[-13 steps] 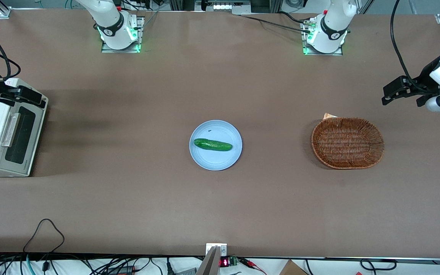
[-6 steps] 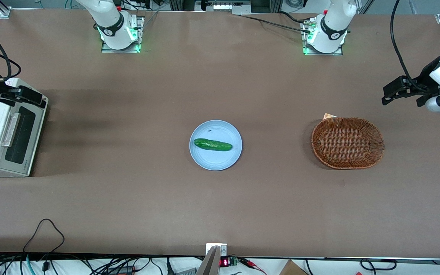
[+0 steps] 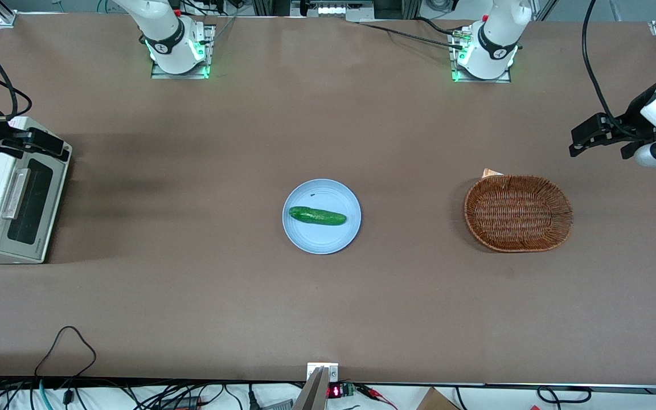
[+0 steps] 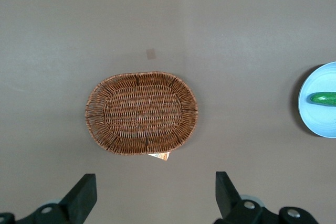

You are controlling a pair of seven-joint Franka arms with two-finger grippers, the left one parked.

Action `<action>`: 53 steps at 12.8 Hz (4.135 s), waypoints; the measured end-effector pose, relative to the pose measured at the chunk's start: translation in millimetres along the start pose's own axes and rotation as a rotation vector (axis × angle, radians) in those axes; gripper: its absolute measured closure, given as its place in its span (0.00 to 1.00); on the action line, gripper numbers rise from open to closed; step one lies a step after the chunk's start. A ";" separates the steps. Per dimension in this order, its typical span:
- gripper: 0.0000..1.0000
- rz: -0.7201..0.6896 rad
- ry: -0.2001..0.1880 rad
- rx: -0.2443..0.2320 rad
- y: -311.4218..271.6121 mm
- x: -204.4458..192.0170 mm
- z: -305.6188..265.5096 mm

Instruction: Open oven door with right arm only

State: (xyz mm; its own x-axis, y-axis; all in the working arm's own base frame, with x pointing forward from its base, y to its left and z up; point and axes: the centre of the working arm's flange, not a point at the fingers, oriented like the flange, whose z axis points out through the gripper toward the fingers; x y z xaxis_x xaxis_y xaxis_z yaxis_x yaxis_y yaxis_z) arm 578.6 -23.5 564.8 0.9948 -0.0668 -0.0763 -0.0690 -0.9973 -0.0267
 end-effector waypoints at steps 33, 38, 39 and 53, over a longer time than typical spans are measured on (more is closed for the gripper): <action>0.99 -0.032 -0.040 -0.951 35.4 43.3 170.0; 0.98 0.004 0.042 -1.007 59.9 43.5 226.3; 0.98 0.011 0.050 -1.015 59.4 44.5 233.2; 0.98 0.059 0.064 -1.048 75.4 37.9 265.3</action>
State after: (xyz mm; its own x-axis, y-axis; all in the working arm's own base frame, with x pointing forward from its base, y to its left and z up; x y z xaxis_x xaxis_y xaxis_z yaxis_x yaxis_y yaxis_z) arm 591.4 -92.8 295.4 0.9962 -0.0871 0.0045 -0.0491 -0.5186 0.8536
